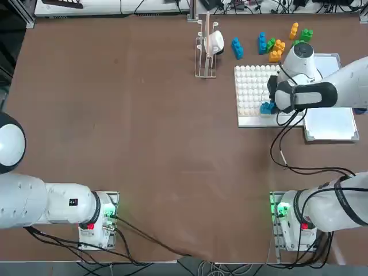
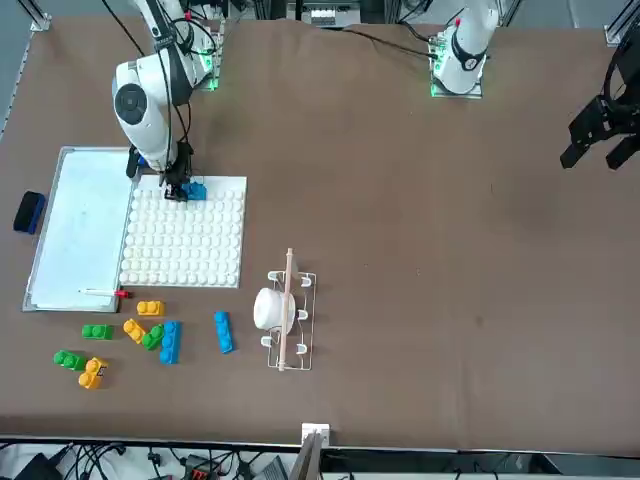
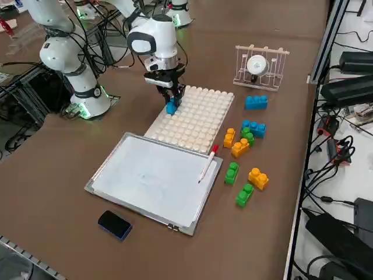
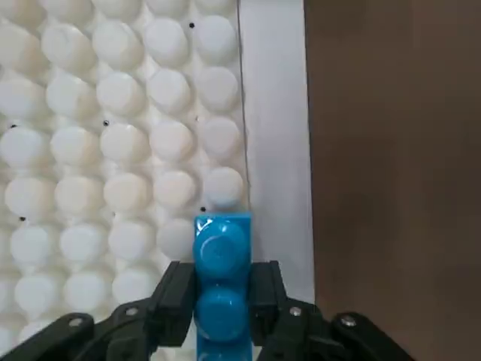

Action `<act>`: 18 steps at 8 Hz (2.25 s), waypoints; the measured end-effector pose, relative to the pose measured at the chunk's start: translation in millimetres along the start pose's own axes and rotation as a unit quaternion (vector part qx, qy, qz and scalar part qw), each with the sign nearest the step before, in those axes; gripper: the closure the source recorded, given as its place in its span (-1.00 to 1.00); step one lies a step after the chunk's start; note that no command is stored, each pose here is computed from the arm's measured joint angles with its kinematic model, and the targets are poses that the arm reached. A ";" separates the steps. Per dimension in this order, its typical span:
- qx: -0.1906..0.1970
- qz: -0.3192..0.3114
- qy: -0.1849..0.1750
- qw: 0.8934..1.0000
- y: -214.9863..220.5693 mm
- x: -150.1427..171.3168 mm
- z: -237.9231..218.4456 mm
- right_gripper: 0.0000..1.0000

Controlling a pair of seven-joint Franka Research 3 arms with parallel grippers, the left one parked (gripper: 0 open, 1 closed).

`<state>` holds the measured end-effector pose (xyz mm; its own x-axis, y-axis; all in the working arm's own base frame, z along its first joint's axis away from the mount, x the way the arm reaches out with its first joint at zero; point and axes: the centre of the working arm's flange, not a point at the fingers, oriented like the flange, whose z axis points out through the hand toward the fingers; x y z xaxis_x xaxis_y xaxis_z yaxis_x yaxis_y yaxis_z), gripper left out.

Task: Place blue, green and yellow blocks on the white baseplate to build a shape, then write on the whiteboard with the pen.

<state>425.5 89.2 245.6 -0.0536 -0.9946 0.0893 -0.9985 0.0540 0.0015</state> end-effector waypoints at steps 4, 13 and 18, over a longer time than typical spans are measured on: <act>0.002 -0.003 0.000 1.000 0.5 -1.0 3.5 0.20; 0.009 -0.014 0.001 1.000 4.4 -3.8 9.1 0.20; 0.011 -0.015 0.001 1.000 5.0 -3.6 9.0 0.20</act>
<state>420.7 92.2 236.3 -0.0243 -0.9955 0.0916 -0.9996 0.0228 -0.0172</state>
